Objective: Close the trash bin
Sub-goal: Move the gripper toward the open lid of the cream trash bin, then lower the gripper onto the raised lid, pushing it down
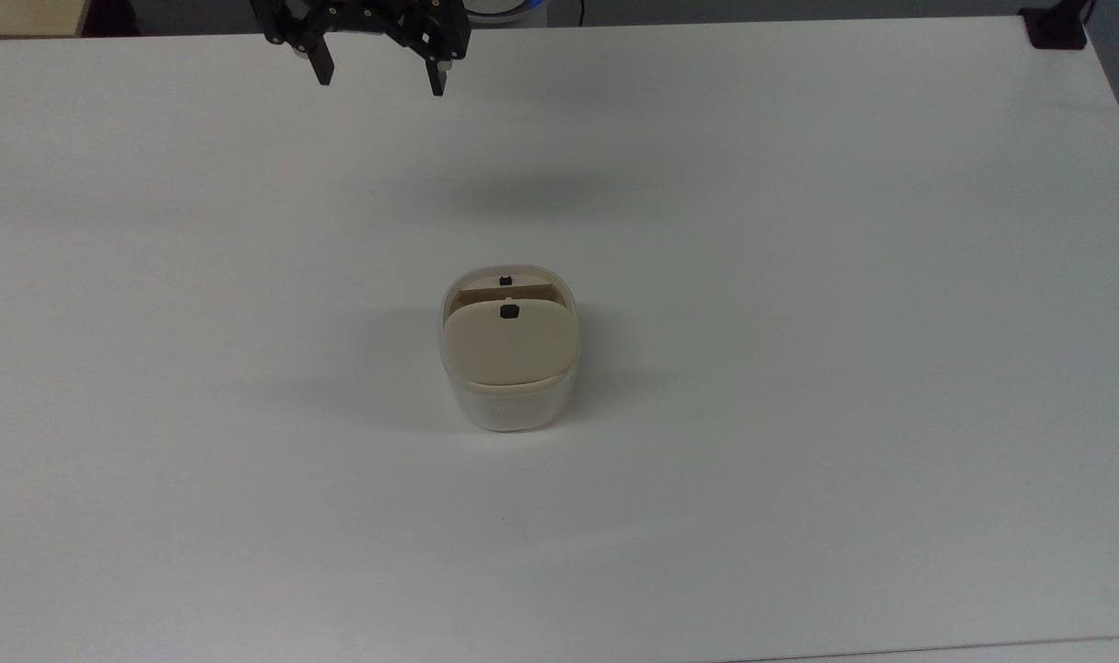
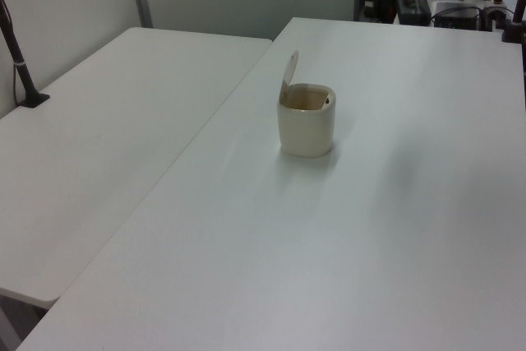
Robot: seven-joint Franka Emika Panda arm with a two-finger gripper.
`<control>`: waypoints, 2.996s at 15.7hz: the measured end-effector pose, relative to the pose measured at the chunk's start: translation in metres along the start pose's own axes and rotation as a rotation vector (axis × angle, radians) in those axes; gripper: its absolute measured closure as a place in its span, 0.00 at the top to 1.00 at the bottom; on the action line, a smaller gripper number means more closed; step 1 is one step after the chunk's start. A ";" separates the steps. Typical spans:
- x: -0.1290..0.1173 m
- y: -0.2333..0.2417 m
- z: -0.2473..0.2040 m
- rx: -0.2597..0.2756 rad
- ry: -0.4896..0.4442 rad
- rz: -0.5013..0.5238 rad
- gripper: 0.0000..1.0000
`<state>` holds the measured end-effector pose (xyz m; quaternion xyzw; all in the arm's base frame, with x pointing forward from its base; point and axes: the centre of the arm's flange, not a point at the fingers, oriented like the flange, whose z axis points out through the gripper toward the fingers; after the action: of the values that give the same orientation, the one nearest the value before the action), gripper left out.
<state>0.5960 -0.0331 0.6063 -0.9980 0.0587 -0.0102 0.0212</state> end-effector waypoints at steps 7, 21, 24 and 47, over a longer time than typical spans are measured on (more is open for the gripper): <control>0.003 0.000 0.003 0.000 0.009 0.000 0.88; 0.054 -0.019 0.039 0.031 0.194 -0.014 0.01; 0.067 -0.019 0.037 0.034 0.293 -0.012 0.01; 0.085 -0.111 0.103 0.021 0.307 -0.057 0.01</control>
<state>0.6952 0.0714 0.5100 -0.9857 0.0330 -0.1637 0.0221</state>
